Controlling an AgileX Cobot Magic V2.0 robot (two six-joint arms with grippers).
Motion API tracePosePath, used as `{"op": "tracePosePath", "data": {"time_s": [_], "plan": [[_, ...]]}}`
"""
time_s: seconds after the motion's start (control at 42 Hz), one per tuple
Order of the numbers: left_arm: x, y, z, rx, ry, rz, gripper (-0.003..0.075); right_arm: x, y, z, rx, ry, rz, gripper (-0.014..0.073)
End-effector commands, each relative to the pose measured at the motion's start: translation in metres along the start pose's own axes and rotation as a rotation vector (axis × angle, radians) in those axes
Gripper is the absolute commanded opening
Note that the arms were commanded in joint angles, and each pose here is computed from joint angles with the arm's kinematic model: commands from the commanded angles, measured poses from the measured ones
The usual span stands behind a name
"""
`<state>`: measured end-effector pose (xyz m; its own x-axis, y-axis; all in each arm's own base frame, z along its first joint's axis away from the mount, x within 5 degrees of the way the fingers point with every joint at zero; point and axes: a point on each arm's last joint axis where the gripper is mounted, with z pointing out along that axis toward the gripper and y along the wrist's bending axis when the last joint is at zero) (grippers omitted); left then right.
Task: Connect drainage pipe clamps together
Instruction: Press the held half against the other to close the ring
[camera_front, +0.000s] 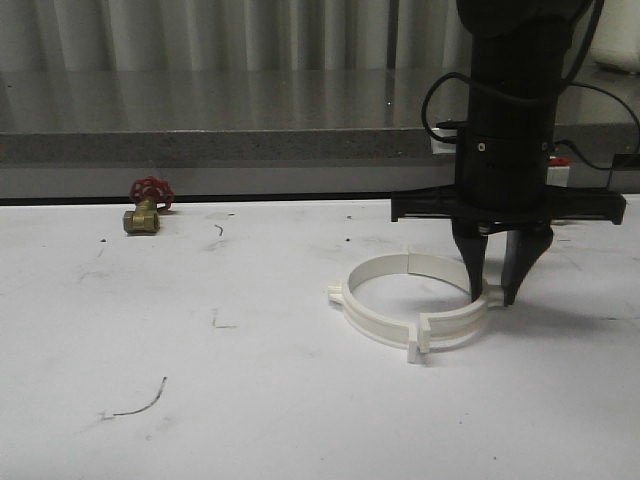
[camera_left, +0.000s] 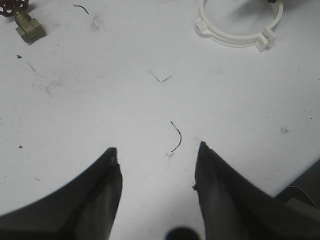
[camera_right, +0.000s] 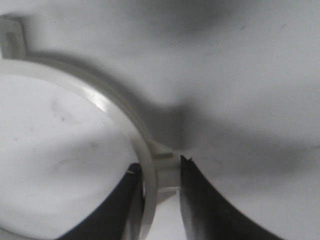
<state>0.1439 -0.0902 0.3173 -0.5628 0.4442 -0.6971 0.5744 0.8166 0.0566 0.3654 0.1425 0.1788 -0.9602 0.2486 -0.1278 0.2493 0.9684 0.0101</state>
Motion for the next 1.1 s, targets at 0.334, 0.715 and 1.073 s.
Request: {"op": "tracePosePath", "data": {"time_s": [0.334,0.715,1.073], "plan": [[-0.0116,0.0006,-0.0062,-0.001,-0.089,-0.010,0.0336,-0.0065,0.0012,-0.0268,-0.060,-0.074,0.009,0.0146],[-0.0116,0.0006,-0.0062,-0.001,-0.089,-0.010,0.0336,-0.0069,0.0018,-0.0268,-0.067,-0.078,0.011,0.0248],[-0.0116,0.0009,-0.0062,-0.005,-0.089,-0.006,0.0336,-0.0047,0.0006,-0.0315,-0.067,-0.067,0.015,0.0248]]}}
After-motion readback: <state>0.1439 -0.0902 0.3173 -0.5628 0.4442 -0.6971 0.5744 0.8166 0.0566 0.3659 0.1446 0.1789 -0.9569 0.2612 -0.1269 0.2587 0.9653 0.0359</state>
